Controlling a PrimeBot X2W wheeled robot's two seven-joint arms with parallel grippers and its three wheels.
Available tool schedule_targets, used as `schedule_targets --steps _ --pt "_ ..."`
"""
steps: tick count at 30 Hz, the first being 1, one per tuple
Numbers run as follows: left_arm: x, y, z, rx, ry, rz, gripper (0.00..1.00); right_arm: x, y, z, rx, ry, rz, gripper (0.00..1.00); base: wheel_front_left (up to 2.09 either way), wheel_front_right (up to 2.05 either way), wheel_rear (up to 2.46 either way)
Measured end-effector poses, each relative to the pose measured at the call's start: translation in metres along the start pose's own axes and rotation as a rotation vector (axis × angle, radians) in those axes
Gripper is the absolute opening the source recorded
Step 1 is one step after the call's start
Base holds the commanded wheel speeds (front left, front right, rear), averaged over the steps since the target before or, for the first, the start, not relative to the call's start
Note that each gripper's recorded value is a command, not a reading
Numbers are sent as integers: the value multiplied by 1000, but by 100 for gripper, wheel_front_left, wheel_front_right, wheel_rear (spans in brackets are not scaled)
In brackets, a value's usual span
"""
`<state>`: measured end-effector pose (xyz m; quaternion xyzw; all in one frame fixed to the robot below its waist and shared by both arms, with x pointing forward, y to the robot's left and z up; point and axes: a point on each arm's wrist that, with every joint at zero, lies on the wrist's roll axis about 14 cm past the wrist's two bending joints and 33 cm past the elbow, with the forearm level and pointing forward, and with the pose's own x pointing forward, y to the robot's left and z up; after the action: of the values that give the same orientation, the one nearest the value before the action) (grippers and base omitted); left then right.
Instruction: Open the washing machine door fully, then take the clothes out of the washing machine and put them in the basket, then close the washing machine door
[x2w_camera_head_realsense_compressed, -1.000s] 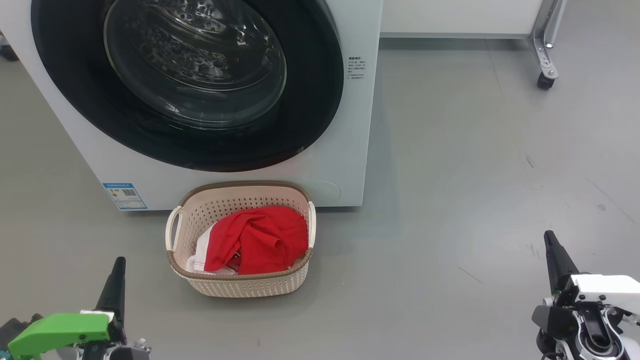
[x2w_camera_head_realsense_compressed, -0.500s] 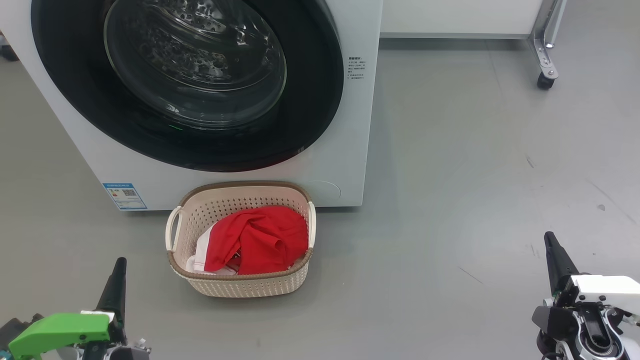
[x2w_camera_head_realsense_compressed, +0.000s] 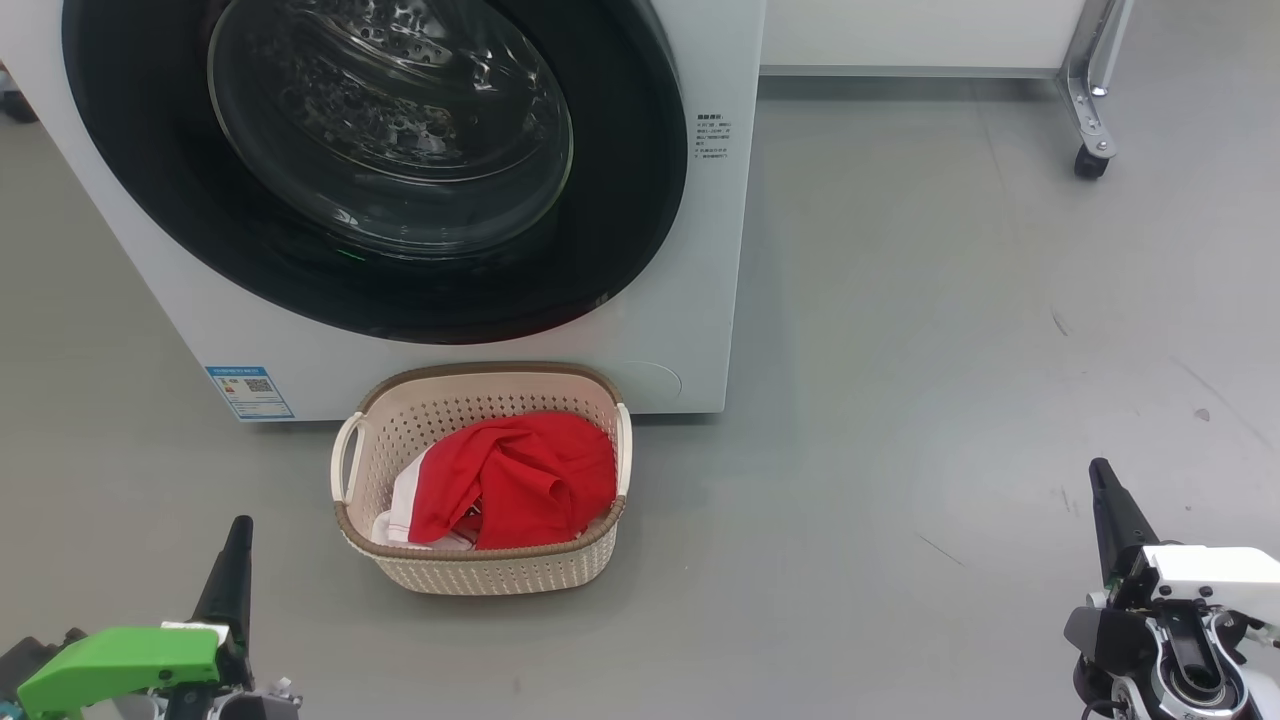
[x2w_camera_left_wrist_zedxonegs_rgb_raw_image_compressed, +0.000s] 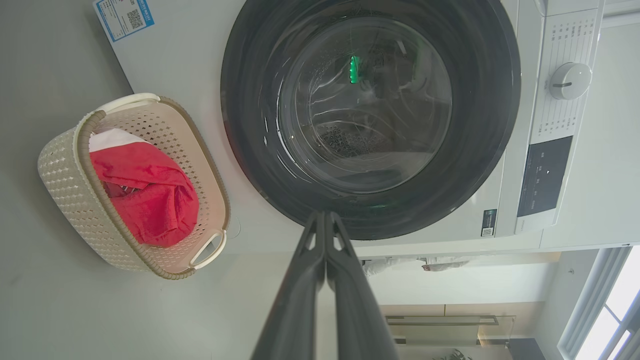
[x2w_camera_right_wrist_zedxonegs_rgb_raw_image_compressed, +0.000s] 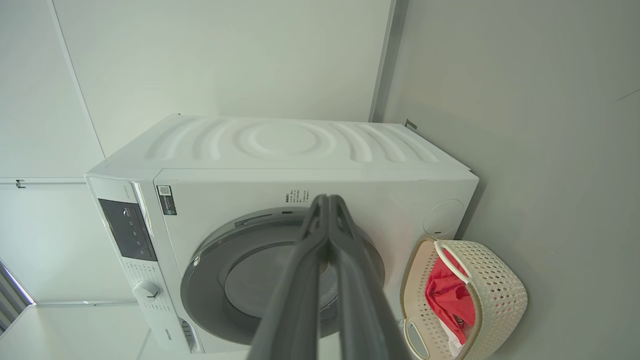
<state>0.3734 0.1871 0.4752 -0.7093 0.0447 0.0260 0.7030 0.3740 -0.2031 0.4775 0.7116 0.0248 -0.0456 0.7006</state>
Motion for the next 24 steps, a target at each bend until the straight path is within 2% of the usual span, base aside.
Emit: schedule_targets --steps 24 --pt "0 0 0 -1 -2 1 0 0 -1 1 1 -2 -2 0 0 0 0"
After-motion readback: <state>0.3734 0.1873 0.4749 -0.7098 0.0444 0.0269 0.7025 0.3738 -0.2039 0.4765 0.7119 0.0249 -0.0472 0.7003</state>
